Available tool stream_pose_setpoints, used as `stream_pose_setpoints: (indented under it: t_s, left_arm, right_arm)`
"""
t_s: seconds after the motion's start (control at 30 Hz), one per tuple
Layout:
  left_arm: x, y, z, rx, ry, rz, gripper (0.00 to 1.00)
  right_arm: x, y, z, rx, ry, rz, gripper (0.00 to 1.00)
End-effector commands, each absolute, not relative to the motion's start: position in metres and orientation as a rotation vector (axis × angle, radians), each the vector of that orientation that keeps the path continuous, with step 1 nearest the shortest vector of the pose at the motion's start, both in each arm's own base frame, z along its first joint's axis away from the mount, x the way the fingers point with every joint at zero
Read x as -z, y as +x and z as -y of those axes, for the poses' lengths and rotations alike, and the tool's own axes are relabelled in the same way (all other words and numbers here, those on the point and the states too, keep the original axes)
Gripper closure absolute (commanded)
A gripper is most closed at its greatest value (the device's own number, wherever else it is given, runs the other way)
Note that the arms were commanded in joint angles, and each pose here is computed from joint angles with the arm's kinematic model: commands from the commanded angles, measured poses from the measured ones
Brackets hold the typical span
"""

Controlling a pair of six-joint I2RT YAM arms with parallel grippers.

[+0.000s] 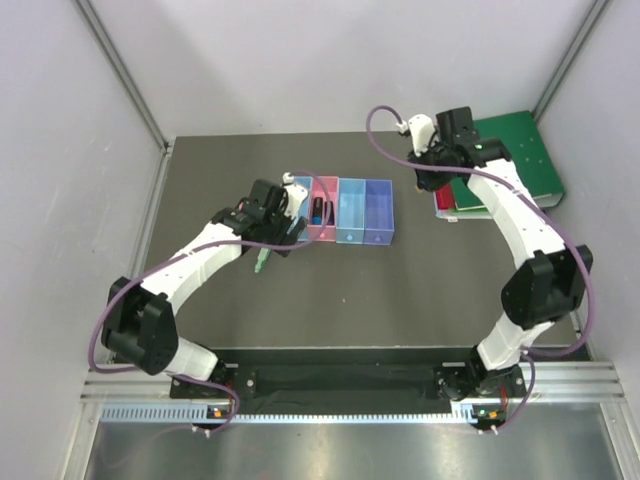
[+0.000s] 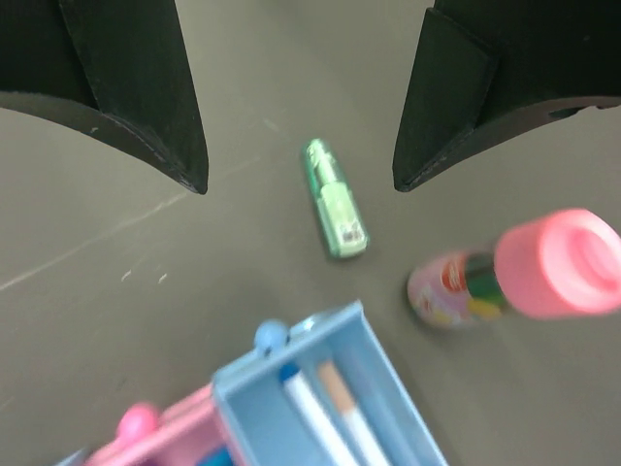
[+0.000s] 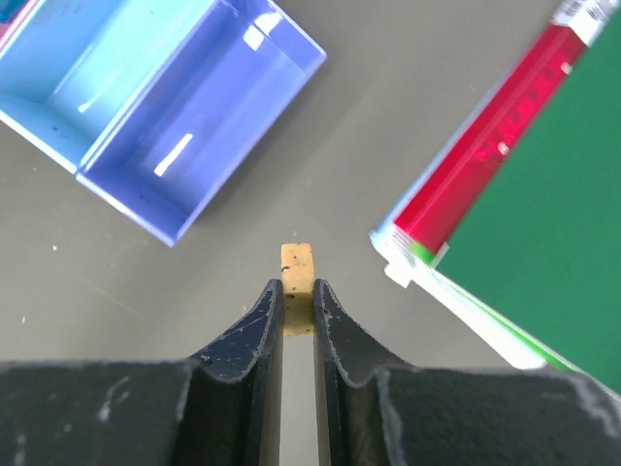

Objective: Sort the stationery into containers
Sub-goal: Place the stationery in the storage box.

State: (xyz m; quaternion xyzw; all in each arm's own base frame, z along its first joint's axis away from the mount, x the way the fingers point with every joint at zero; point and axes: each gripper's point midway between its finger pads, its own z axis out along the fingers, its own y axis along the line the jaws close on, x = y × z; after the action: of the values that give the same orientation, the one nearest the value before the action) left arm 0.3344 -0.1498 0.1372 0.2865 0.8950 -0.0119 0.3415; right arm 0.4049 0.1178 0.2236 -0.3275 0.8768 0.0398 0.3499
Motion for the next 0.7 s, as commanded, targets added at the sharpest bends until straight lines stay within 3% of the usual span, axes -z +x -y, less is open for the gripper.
stream_pose_setpoints:
  t_s: [0.0,0.67]
  left_arm:
    - [-0.13,0.323,0.124,-0.11,0.794,-2.302,0.19]
    - [-0.061,0.308,0.101,-0.23,0.836,-2.386,0.19]
  right_arm:
    - [-0.235,0.427,-0.146,-0.138,-0.878,-2.201,1.0]
    - [-0.167,0.457,-0.206,-0.194,-1.035,-2.247,1.0]
